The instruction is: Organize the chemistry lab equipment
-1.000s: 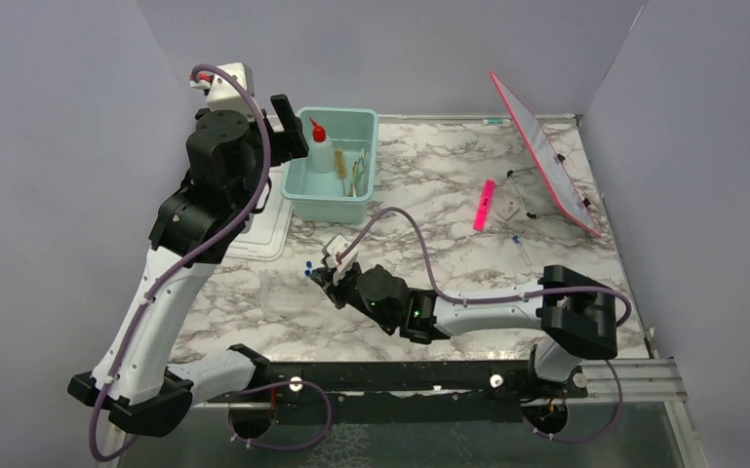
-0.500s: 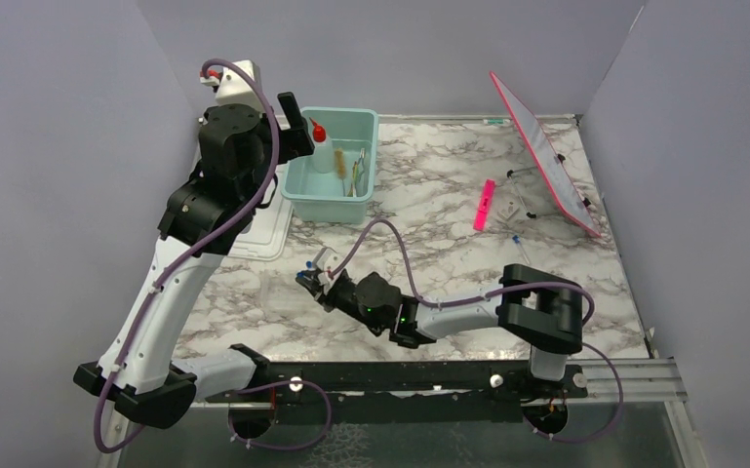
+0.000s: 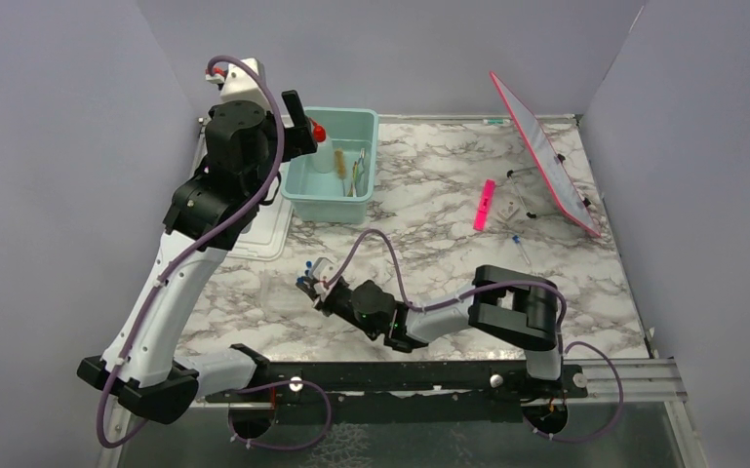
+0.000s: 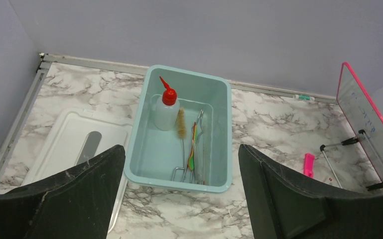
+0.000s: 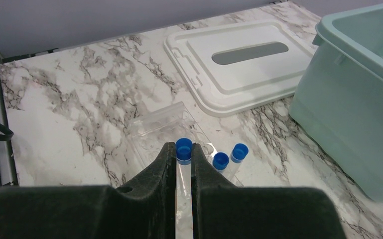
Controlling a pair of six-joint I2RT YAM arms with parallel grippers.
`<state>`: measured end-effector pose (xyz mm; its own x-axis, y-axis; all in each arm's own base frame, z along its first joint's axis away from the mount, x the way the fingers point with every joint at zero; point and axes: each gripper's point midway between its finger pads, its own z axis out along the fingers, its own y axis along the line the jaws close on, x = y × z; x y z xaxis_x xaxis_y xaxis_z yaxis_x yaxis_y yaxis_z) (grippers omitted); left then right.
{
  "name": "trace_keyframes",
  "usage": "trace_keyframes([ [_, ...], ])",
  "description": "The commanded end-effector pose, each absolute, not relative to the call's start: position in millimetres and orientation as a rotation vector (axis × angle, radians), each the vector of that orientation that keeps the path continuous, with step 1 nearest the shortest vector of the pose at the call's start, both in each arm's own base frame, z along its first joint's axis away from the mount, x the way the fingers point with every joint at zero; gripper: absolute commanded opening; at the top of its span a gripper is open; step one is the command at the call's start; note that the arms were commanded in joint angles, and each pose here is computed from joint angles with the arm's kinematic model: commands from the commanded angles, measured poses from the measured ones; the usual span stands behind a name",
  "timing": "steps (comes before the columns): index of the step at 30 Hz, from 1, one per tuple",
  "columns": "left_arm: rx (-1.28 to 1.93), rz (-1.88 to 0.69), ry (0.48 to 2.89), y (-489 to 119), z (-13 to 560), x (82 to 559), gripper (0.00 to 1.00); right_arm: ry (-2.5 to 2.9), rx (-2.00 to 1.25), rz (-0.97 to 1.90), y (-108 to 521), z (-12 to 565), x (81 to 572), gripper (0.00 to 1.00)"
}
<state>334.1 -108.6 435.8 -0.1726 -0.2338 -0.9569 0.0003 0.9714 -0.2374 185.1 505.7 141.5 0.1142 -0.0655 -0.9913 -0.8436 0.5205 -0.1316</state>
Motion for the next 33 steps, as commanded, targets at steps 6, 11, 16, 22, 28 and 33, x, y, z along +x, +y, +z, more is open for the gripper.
trace_keyframes([
  [6,-0.178,-0.245,1.717,-111.9,449.0,331.1,0.86,1.318,-0.804,0.645,501.3,136.6,193.6,0.09],
  [11,-0.179,-0.250,1.720,-112.5,448.9,331.2,0.86,1.311,-0.786,0.615,499.5,133.1,198.3,0.09],
  [16,-0.182,-0.253,1.719,-112.7,449.5,330.7,0.87,1.316,-0.783,0.603,499.1,128.1,200.1,0.09],
  [22,-0.184,-0.253,1.723,-111.6,448.7,329.1,0.87,1.346,-0.797,0.619,501.8,115.7,197.5,0.10],
  [28,-0.190,-0.253,1.719,-109.4,450.0,326.4,0.86,1.369,-0.796,0.636,502.9,110.4,195.9,0.11],
  [33,-0.192,-0.253,1.722,-109.3,448.7,326.0,0.86,1.385,-0.802,0.655,503.8,107.7,193.2,0.12],
])
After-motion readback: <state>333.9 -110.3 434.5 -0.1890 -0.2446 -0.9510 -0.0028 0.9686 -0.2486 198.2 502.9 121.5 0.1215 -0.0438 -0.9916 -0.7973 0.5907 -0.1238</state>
